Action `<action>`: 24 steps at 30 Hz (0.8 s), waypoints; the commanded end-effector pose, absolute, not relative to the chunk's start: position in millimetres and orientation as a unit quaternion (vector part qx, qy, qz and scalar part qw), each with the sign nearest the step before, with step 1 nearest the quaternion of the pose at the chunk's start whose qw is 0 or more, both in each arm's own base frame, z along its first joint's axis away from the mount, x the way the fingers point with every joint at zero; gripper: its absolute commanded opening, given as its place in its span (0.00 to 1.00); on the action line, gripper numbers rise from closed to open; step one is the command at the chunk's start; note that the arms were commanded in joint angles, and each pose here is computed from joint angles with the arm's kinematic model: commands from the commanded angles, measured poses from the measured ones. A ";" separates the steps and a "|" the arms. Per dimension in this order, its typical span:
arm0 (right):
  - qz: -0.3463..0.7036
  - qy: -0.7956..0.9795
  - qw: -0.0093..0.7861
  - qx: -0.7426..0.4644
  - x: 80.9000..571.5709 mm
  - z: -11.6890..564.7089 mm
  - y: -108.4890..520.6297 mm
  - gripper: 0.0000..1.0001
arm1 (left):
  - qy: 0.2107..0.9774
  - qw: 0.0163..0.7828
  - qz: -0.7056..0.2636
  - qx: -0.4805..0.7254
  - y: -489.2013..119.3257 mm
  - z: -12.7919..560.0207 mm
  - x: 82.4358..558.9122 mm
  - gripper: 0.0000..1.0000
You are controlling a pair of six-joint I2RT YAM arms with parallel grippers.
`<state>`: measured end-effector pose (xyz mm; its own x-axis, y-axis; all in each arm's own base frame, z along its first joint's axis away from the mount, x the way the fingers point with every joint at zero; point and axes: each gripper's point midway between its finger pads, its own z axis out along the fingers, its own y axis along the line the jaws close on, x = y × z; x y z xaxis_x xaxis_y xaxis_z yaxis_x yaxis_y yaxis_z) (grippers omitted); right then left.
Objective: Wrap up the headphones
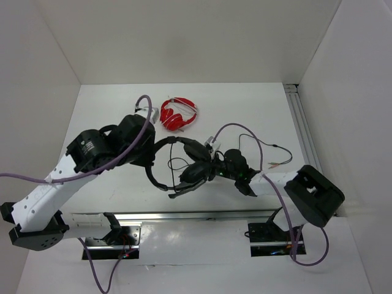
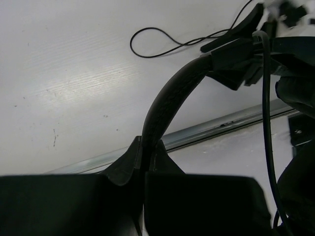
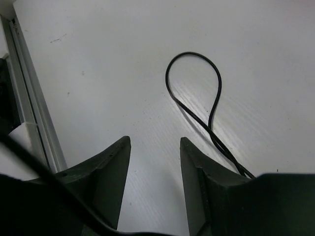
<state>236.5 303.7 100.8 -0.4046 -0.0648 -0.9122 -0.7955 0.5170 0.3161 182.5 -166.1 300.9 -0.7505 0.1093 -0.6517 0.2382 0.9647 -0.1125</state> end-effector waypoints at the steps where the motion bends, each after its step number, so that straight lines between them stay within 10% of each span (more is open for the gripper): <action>1: 0.445 0.697 0.488 -0.280 241.5 120.6 317.4 0.52 | 0.904 0.390 -0.171 0.043 -169.0 348.4 184.6 0.00; 6: 0.459 0.696 0.477 -0.277 237.7 109.3 331.3 0.43 | 0.894 0.402 -0.198 0.028 -168.0 368.0 185.5 0.00; 13: 0.453 0.708 0.473 -0.265 236.7 96.7 340.4 0.06 | 0.856 0.460 -0.224 -0.072 -142.1 416.8 205.7 0.00; 24: 0.385 0.742 0.479 -0.268 215.5 106.7 372.2 0.00 | 0.830 0.488 -0.195 -0.188 -97.0 429.8 267.4 0.00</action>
